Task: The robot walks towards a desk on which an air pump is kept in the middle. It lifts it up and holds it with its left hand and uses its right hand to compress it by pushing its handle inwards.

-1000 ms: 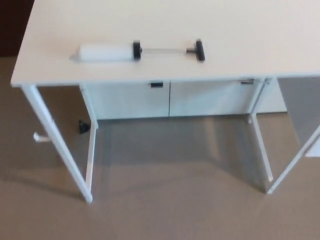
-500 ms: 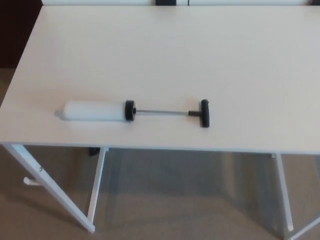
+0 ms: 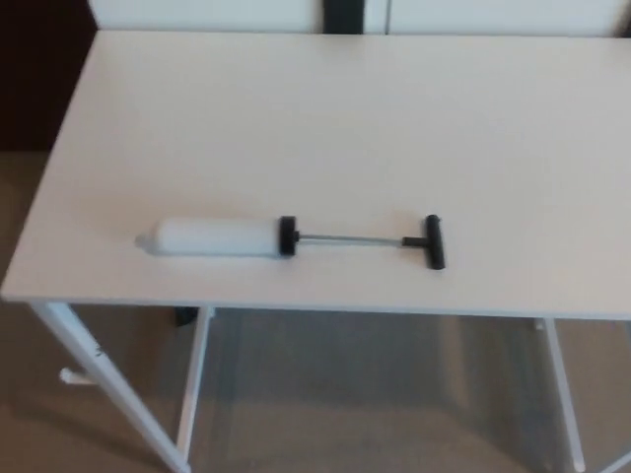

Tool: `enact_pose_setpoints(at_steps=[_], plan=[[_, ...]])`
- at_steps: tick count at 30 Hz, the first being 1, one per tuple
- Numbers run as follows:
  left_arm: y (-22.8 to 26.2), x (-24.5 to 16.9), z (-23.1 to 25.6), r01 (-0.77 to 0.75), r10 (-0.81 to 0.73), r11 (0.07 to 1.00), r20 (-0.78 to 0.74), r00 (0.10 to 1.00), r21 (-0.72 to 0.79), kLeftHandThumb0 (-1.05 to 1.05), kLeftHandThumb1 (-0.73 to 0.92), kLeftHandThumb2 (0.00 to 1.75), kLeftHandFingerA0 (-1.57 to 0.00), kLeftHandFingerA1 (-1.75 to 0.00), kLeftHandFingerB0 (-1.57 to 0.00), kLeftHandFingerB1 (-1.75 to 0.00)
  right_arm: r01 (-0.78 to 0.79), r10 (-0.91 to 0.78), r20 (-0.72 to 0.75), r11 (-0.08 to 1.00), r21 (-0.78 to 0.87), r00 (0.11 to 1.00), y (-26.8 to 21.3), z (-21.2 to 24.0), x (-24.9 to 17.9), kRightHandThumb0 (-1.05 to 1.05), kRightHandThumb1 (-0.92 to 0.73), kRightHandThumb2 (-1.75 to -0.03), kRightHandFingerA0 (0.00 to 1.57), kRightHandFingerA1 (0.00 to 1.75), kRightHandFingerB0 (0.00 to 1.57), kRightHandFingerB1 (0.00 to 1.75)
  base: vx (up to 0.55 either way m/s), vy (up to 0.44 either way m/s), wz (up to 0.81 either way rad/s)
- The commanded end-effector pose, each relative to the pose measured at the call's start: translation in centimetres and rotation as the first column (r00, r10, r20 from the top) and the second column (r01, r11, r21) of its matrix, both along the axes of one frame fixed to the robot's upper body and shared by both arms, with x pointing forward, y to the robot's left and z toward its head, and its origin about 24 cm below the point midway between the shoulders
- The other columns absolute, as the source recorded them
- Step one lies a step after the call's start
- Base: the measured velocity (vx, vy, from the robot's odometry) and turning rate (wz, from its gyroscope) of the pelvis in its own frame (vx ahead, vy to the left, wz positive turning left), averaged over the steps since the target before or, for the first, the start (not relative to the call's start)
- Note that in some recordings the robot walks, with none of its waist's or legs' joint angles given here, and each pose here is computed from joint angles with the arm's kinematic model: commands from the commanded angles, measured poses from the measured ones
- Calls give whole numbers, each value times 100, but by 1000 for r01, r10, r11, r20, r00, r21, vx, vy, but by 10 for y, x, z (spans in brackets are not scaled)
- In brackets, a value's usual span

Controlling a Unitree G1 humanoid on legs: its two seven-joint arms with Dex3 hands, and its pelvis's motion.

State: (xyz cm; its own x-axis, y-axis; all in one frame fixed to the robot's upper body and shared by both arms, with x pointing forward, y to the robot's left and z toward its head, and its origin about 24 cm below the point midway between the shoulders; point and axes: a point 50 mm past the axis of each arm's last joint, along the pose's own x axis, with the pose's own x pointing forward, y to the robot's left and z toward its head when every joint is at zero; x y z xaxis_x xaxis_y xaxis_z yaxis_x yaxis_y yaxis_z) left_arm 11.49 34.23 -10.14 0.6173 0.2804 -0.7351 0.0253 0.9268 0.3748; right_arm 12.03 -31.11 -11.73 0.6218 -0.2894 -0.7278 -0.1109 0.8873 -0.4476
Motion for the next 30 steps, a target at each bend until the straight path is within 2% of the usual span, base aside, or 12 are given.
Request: enact_pose_setpoints(at_steps=[1,16,17,23,24,25,26,27,30], plan=[[4,-2,2,-8,8,1000,-4,1000,4,-59,72,63,-24,-38,-24,-34,13,-14,-4,1000,-8,1000,-5,1,-2,-53,-73,-62,37,39,29,32,-59,73,14],[3,-2,1,-7,7,1000,5,1000,-8,-59,70,61,-25,-39,-25,-35,3,-3,-9,1000,-24,1000,-4,1,-1,-52,-74,-62,39,40,31,33,-13,3,5],[3,1,3,1,-1,1000,12,1000,-10,-59,71,60,-26,-39,-25,-35,-4,4,-7,1000,-29,1000,-3,2,1,-51,-56,-94,33,55,18,46,0,0,0],[8,-1,6,-17,17,1000,25,1000,11,-58,69,60,-26,-39,-25,-34,4,-4,-6,1000,-14,1000,0,-1,-1,-52,-56,-95,34,55,19,46,0,0,0],[12,0,11,-85,87,996,105,991,-26,-31,49,101,-7,-53,-7,-52,4,-4,-2,1000,-10,1000,1,-1,-1,-55,-73,-62,37,40,30,33,0,0,0],[15,0,15,-131,139,990,162,977,-56,-31,49,101,-7,-53,-7,-52,3,-3,2,1000,-8,1000,1,-1,-1,-55,-73,-62,37,40,30,33,0,0,0],[23,1,29,-184,190,982,283,940,-48,-56,61,59,-20,-35,-22,-32,0,0,-2,1000,-11,1000,1,-1,-1,-54,-56,-95,34,55,18,46,0,0,0],[29,1,41,-217,216,975,362,907,-38,-56,61,59,-20,-35,-22,-32,-2,2,-6,1000,-13,1000,0,-1,-1,-54,-56,-95,34,55,18,46,0,0,0],[36,2,60,-239,217,971,447,868,-7,-58,60,58,-20,-34,-22,-30,-4,4,-7,1000,-21,1000,-1,0,0,-55,-57,-94,33,54,18,45,0,0,0]])
